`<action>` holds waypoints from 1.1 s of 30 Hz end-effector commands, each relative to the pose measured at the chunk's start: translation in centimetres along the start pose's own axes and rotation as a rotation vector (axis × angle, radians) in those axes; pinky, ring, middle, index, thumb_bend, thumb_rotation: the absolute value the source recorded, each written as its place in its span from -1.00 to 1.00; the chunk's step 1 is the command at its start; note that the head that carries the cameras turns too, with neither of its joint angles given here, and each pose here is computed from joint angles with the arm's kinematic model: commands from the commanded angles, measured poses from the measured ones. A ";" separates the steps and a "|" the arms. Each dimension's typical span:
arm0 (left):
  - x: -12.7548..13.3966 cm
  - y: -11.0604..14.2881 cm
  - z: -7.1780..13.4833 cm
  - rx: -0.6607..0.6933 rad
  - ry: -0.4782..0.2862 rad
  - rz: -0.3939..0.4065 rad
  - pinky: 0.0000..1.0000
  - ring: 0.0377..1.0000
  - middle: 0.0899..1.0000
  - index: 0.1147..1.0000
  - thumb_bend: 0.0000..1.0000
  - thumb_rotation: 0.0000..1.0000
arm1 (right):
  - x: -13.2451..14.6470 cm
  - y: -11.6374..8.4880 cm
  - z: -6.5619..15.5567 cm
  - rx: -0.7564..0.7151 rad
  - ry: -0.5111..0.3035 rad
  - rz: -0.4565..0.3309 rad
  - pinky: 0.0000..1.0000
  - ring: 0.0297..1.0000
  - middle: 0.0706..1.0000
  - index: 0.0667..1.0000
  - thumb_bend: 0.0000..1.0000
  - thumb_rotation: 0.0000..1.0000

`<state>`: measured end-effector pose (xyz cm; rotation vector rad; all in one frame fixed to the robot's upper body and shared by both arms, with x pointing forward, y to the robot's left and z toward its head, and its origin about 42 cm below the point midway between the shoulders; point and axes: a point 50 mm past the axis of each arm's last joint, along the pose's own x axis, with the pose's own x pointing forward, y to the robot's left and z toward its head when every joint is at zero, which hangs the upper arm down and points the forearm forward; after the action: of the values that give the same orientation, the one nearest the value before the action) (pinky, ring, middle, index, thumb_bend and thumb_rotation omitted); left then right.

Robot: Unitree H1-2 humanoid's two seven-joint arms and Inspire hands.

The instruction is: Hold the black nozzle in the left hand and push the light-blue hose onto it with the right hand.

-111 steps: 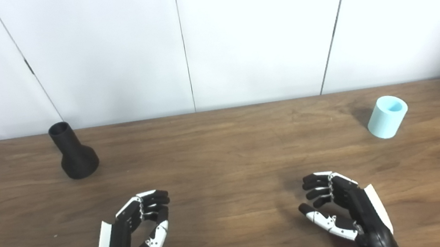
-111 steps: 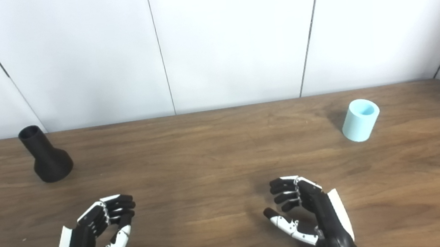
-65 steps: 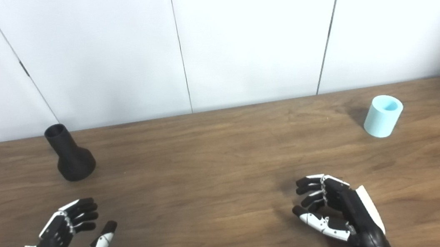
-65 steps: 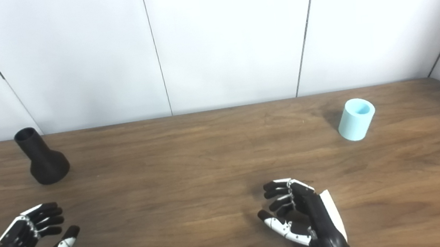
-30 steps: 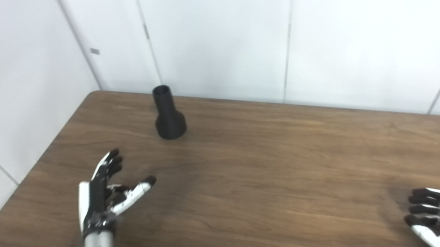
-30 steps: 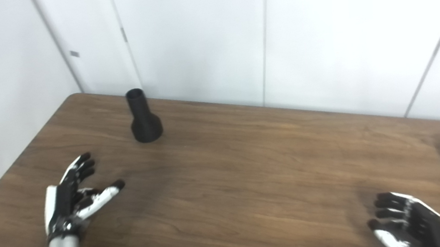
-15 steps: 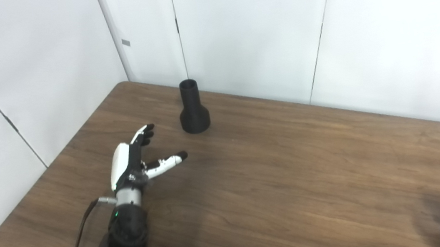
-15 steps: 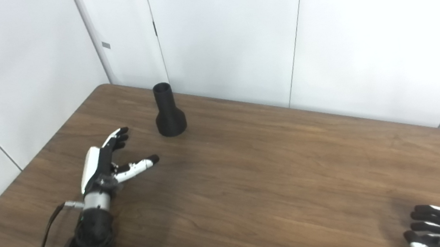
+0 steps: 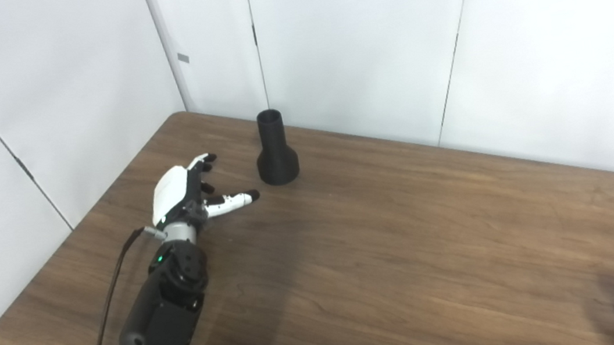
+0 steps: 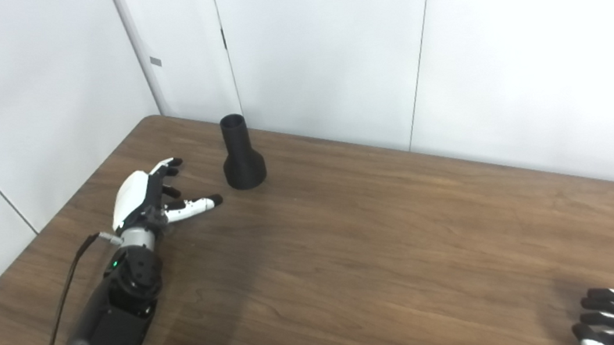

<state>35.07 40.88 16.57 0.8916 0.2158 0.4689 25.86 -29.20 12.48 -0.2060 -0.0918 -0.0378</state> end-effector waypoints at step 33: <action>0.3 3.6 3.7 0.501 -0.068 -0.055 1.00 0.76 0.72 0.74 1.00 -0.03 | 0.9 0.4 0.5 -0.022 -0.066 -0.001 -0.15 0.07 0.13 0.11 -0.58 -0.49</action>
<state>34.74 40.35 19.57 1.3921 0.3733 0.2745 26.41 -28.88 12.17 -0.2166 -0.1120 -0.0409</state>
